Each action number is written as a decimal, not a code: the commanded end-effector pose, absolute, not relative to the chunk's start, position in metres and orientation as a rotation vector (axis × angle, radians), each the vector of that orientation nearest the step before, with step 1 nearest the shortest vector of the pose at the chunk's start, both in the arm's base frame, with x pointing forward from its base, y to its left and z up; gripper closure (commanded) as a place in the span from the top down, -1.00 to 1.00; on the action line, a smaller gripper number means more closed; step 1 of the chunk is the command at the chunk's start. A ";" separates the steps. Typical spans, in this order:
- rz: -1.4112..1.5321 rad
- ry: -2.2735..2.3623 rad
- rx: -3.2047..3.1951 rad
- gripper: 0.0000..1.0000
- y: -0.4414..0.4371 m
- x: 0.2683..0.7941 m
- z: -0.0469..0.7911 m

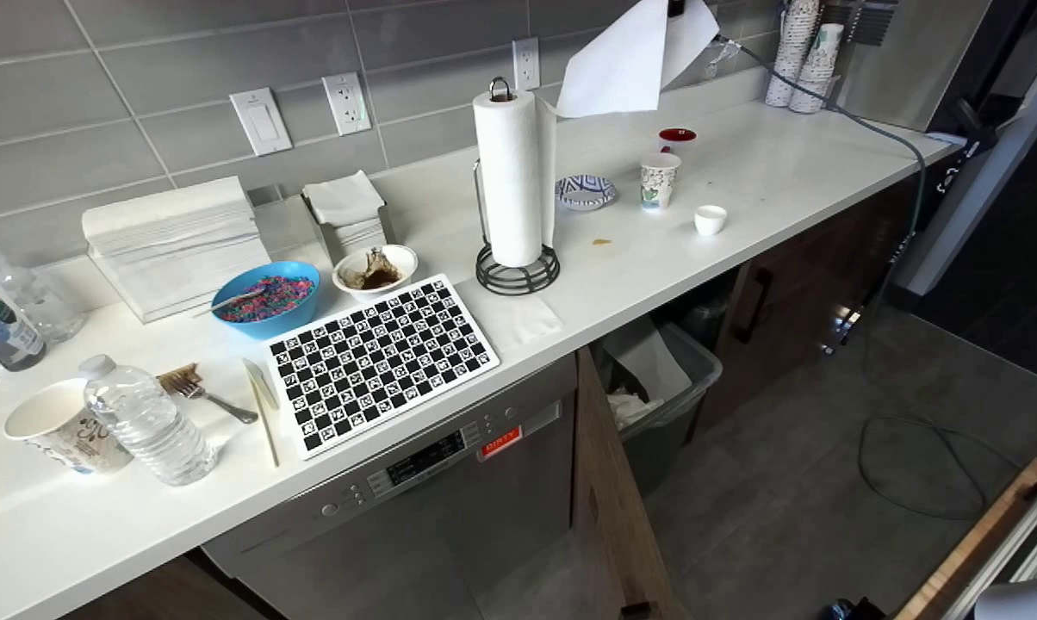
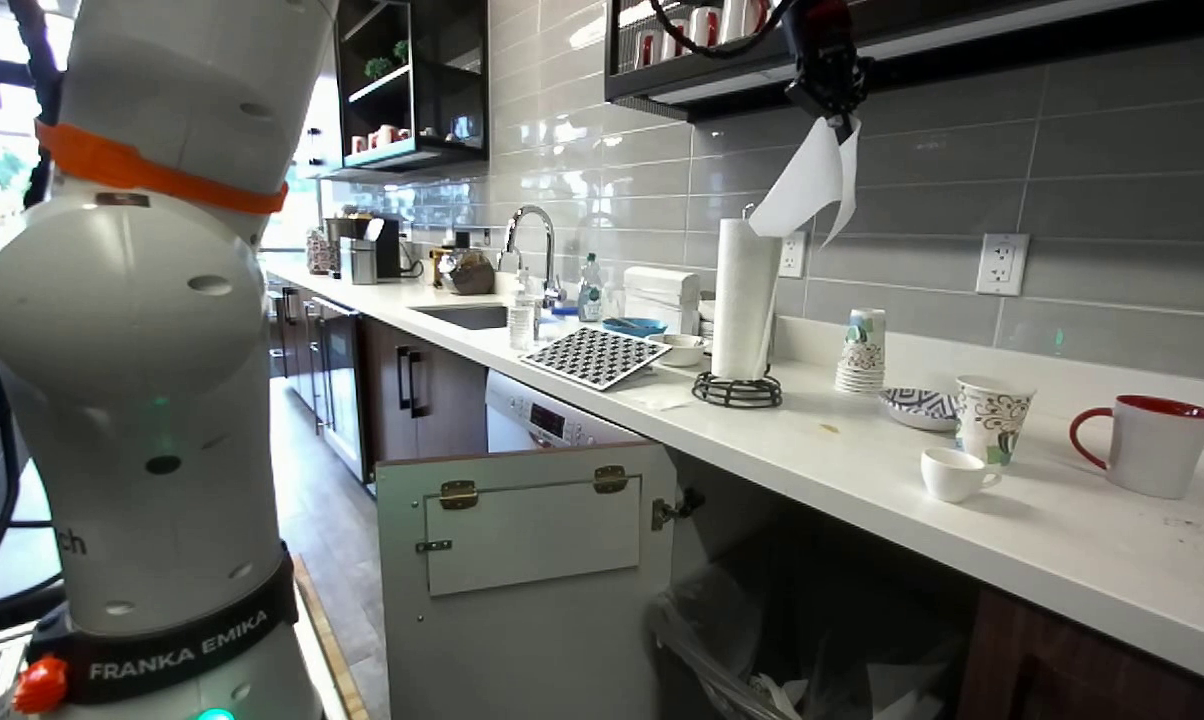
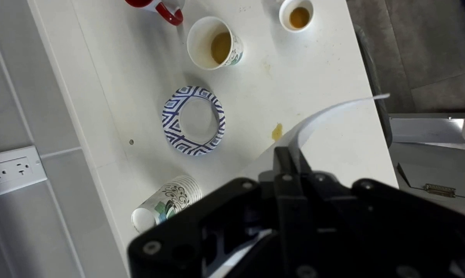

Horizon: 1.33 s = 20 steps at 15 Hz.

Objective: Get a piece of paper towel from the roll of paper towel and put it on the table

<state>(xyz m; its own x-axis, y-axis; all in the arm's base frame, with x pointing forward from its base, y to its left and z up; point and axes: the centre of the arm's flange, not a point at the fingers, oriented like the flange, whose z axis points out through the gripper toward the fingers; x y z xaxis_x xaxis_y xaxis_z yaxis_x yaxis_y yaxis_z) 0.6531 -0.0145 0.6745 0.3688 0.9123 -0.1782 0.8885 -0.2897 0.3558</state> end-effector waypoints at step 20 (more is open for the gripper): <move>0.055 1.511 2.097 -1.00 0.027 0.641 0.757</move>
